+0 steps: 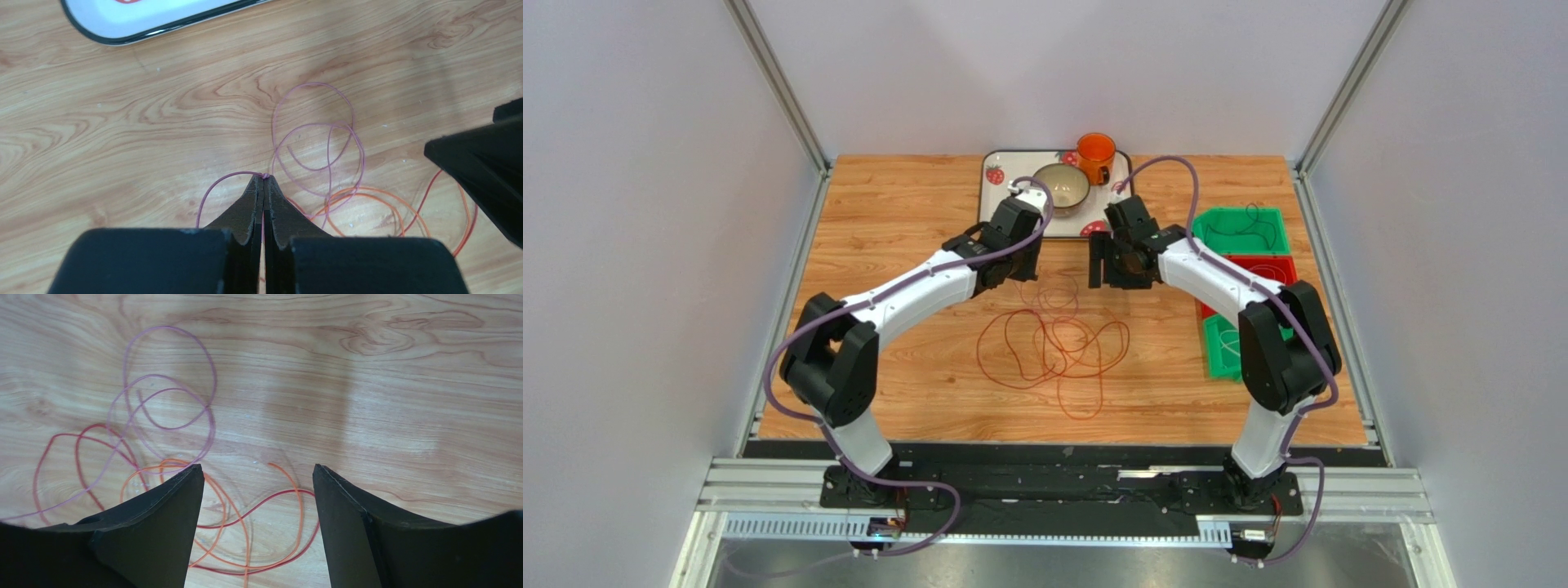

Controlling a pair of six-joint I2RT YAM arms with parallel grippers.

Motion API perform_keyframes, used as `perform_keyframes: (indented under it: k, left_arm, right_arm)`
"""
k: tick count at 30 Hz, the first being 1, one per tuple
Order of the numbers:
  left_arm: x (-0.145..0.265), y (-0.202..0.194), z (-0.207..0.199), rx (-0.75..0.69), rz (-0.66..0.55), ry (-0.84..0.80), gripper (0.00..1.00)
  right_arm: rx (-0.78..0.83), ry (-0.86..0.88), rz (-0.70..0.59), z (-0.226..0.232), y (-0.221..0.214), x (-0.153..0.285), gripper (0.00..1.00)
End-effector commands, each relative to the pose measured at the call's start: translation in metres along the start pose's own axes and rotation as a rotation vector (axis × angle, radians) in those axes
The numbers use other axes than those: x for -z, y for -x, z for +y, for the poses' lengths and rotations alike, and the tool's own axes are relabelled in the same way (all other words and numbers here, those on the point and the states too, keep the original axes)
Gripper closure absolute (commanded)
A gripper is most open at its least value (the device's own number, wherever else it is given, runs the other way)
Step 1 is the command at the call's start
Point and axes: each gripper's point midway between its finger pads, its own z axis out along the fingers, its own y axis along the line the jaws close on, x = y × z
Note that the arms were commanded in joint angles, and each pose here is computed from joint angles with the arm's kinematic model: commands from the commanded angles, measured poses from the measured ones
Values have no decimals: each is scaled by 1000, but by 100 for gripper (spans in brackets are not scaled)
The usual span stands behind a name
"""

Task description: Untangle the cables

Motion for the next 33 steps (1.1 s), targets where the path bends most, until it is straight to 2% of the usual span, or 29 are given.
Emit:
perform_keyframes:
  k: [1, 6, 10, 19, 23, 29, 33]
  left_arm:
    - [-24, 11, -12, 22, -44, -34, 100]
    - [-47, -10, -3, 24, 17, 28, 100]
    - [-51, -8, 2, 63, 18, 31, 100]
    - [-67, -6, 9, 95, 15, 20, 100]
    - [-68, -6, 8, 95, 11, 19, 100]
    - [-69, -8, 9, 97, 15, 20, 100]
    - [-70, -9, 10, 102, 17, 23, 100]
  right_arm:
    - [12, 167, -9, 40, 6, 19, 30]
    - [54, 82, 75, 39, -10, -6, 35]
    - [67, 58, 100, 43, -17, -20, 38]
    - [53, -83, 81, 39, -4, -44, 41]
    - [42, -94, 83, 40, -1, -52, 43]
    - [33, -128, 82, 37, 0, -63, 53]
    - [37, -131, 95, 38, -4, -70, 55]
